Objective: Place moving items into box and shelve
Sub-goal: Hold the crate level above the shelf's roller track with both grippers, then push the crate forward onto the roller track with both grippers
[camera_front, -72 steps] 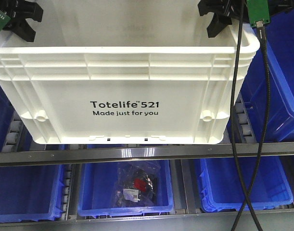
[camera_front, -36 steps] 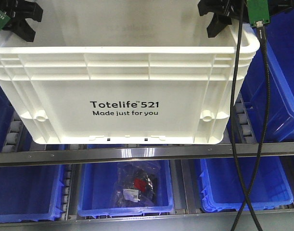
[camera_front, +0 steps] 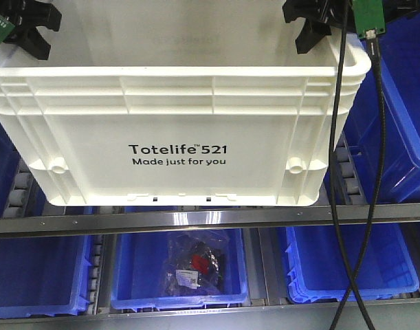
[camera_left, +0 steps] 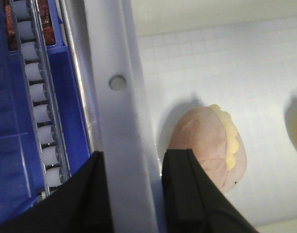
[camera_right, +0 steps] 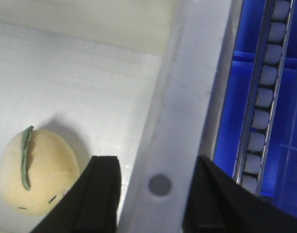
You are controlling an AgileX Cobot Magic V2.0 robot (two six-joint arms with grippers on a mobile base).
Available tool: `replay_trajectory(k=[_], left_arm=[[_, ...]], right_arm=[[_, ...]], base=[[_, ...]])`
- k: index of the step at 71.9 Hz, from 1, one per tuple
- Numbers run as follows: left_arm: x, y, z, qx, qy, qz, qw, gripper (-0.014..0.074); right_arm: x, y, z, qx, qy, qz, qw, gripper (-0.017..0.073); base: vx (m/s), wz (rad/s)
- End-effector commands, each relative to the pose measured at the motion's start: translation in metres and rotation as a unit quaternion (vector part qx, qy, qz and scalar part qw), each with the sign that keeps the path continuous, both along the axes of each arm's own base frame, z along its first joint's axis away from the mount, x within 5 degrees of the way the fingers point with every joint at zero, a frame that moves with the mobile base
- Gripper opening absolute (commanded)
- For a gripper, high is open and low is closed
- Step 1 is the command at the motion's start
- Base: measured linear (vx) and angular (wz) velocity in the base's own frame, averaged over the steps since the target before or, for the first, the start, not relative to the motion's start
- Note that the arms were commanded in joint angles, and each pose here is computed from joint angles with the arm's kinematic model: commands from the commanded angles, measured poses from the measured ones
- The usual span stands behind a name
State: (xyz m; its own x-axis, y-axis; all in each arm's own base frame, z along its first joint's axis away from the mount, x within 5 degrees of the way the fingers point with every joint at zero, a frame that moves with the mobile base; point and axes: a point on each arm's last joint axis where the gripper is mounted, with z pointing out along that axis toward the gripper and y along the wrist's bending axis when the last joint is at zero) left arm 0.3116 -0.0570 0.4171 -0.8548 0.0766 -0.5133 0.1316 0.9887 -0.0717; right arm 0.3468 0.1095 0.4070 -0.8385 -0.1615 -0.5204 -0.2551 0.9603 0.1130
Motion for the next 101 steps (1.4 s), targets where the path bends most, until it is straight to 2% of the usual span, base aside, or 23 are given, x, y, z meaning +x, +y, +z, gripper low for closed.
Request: replay_trajectory(k=[1,52,68,83,101], left_arm=[[-0.012,0.001,0.033,-0.018,-0.093,-0.003,0.995,-0.0001],[-0.009,0.001,0.036,-0.022,-0.111,-0.002,0.994,-0.0001],[-0.007,0.000,0.035,-0.023,-0.121,-0.002,0.992,-0.0001],[-0.008,0.001,0.017,-0.021,-0.106,0.000,0.994,-0.0001],[-0.021,0.003,-0.001,-0.037,-0.138,0.016,0.990,-0.0001]], right_arm=[[-0.020,-0.004,0.034,0.018,-0.051,0.013,0.998,-0.0003],[-0.020,-0.004,0.035,0.019,-0.054,0.013,0.998,-0.0003],[-0.017,-0.004,0.031,0.025,-0.057,0.001,0.998,-0.0003],[-0.015,-0.003,0.020,0.030,-0.060,-0.002,0.998,-0.0003],[-0.024,-0.006,0.020,0.038,-0.095,-0.004,0.995,-0.0003]], base=[[0.00,0.00],[0.00,0.00],[0.00,0.00],[0.00,0.00],[0.00,0.00]])
